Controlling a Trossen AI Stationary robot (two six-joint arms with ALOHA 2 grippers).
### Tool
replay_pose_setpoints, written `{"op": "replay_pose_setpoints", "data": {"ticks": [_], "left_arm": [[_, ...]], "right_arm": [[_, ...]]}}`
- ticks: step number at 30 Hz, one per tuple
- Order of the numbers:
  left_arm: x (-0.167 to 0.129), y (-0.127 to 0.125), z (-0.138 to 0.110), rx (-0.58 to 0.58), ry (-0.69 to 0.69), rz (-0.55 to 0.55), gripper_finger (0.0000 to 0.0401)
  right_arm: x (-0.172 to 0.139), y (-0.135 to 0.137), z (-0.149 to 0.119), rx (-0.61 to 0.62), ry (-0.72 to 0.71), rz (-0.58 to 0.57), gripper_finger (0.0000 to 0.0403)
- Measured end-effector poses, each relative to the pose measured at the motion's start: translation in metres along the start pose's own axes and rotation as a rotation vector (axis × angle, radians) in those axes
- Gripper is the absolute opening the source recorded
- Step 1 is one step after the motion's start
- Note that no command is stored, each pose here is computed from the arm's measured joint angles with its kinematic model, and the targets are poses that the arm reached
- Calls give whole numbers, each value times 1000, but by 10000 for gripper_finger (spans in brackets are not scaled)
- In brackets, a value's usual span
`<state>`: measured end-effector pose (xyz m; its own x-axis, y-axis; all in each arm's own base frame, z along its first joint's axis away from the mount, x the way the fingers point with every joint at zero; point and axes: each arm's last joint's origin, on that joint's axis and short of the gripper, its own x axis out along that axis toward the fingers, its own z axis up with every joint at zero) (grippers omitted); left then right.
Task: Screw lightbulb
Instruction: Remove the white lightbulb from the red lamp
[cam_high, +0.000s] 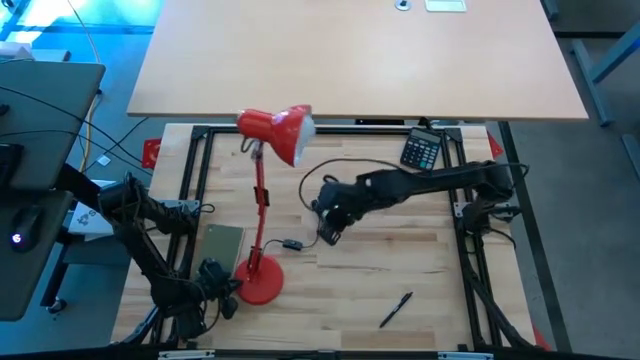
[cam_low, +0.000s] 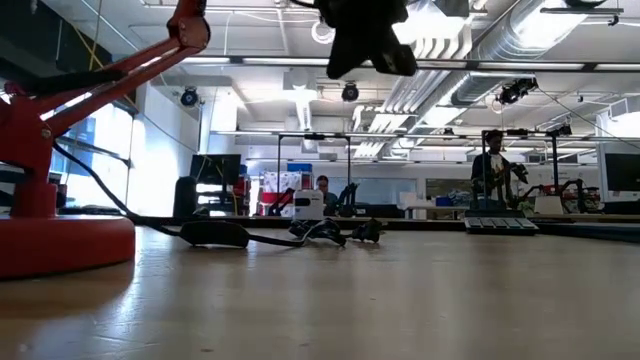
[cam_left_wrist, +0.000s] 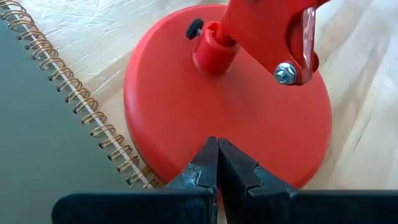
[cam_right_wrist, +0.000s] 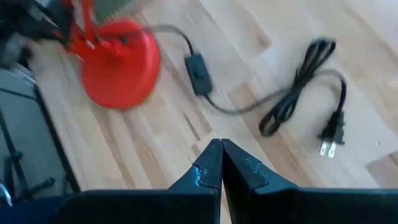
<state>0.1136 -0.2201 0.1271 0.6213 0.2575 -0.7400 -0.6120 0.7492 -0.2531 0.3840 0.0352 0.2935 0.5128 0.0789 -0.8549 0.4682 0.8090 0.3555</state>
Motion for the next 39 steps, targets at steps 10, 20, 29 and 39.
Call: {"op": "replay_pose_setpoints", "data": {"ticks": [10,20,29,39], "left_arm": [[4,0,-2,-23,-9,-12,0],[4,-8,-5,-86,17,-74,0],[5,-10,-3,-74,29,-79,0],[6,-13,-3,-98,39,-97,0]], "right_arm": [[-29,3,10,96,-220,-7,0],[-88,-11,5,191,-465,-176,0],[-112,-35,32,99,-466,29,20],[-169,-35,68,128,-893,390,219]]}}
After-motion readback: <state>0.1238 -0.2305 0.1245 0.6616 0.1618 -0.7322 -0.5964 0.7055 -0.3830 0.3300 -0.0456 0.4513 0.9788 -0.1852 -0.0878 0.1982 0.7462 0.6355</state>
